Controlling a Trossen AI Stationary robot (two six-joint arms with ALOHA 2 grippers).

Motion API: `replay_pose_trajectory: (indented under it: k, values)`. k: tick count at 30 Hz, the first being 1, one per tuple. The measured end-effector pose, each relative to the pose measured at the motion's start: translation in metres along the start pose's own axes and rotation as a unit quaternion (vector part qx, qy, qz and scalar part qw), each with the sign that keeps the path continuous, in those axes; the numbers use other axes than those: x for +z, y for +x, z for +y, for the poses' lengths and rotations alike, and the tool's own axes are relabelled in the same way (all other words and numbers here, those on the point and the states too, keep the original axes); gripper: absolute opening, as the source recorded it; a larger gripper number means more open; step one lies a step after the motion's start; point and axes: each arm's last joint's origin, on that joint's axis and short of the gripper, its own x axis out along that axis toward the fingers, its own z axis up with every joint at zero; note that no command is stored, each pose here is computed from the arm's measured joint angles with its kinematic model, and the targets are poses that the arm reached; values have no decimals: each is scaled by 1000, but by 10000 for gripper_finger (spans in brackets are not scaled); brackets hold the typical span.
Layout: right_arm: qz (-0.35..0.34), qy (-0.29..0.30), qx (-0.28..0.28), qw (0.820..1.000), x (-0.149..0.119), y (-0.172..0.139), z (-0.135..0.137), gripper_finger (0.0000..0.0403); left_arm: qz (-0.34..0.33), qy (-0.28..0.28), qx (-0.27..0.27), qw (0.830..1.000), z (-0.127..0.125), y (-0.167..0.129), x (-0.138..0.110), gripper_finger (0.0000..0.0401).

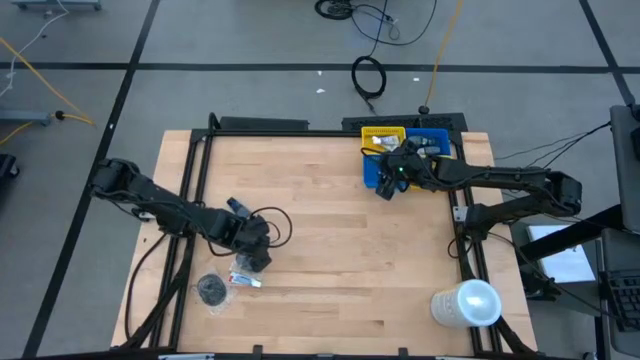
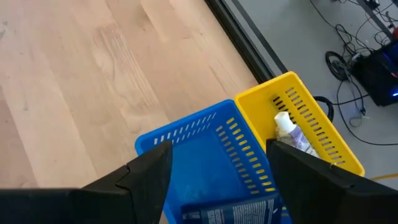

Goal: Pick & Place Travel size toiletries
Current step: Put the black hairbrush into the right yellow basket

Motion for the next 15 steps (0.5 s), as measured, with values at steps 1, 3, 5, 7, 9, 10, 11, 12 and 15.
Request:
replay_pose_trajectory:
  k: [1,3,5,7,9,10,11,12,15]
  values:
    - [0,3,0,1000,0,0,0,254,-4,-2,-6,1000,0,2,0,346]
    - [0,4,0,1000,0,0,0,254,-10,-6,-15,1000,1,6,-1,346]
    - [0,4,0,1000,0,0,0,254,-16,-9,-17,1000,3,9,-3,346]
    - [0,4,0,1000,0,0,0,254,-21,-16,-12,1000,5,11,-4,346]
    - [0,3,0,1000,0,0,0,254,-27,-24,-1,999,8,14,-5,346]
    - [0,3,0,1000,0,0,0,254,-30,-28,5,999,10,15,-6,346]
    - [0,3,0,1000,0,0,0,254,-31,-32,10,999,11,16,-7,346]
    - [0,3,0,1000,0,0,0,254,-30,-35,15,999,11,18,-7,346]
    - [-1,3,-1,1000,0,0,0,254,-23,-34,20,999,9,25,-8,346]
